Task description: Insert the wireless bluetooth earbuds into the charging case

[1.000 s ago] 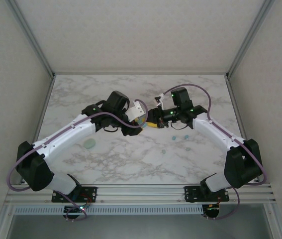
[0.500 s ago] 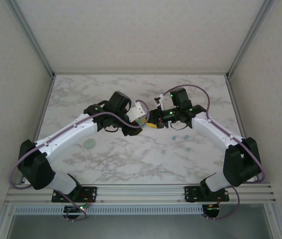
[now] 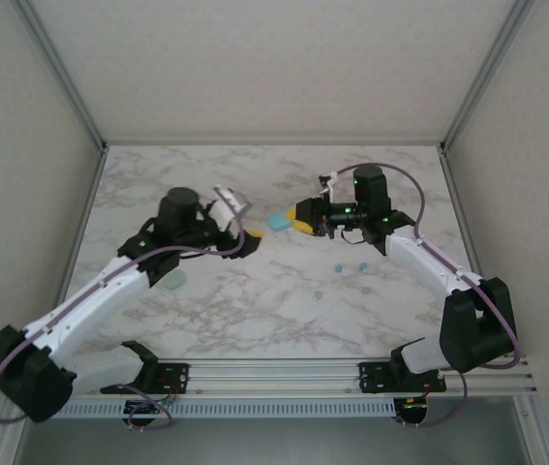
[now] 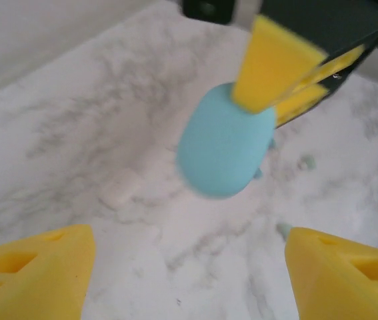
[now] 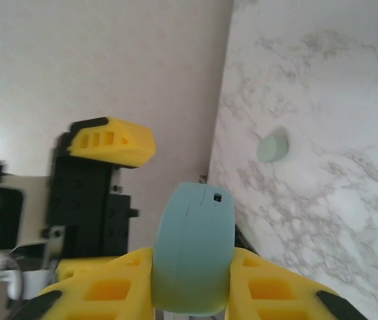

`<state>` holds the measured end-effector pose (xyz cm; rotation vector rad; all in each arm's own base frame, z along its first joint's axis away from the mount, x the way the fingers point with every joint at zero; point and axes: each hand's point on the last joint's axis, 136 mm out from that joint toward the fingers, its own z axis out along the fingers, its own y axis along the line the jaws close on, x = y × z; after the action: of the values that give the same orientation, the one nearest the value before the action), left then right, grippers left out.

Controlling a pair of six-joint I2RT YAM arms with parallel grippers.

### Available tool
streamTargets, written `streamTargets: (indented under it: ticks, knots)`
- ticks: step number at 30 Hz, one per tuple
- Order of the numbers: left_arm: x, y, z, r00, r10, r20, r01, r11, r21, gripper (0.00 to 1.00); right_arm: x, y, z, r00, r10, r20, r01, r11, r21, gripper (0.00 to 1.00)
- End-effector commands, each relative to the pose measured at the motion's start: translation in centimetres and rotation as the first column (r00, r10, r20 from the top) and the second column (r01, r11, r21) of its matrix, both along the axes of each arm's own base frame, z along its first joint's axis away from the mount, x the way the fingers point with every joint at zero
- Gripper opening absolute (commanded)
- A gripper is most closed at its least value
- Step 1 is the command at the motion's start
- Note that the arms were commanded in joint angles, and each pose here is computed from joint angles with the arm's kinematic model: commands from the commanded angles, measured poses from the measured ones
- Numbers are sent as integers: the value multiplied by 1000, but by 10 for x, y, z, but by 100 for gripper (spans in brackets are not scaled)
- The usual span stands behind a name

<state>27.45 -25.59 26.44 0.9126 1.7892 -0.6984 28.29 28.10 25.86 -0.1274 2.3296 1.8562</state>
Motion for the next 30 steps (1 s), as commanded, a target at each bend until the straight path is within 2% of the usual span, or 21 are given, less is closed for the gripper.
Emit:
streamTargets:
  ticks: [1,5,9,12,20,30]
  knots:
    - [6,1,54,988,7,151,31,967,-251,73,-6,1,46,999,28,46,-34,990,139,24]
    - [6,-7,57,990,-60,124,93,955,-281,72,-1,3,70,999,9,37,-16,977,212,24]
    - [8,-14,70,983,-92,162,142,933,-332,72,4,3,89,1000,-5,-8,7,962,272,24]
    - [9,-20,75,975,-120,189,178,928,-327,72,5,3,99,999,-5,-52,21,952,305,24]
    - [13,-32,82,943,-158,293,247,923,-294,66,4,7,101,995,19,-93,10,953,302,25]
    - [8,-46,94,922,-242,302,333,894,-301,65,2,16,103,993,60,-102,-25,948,318,25]
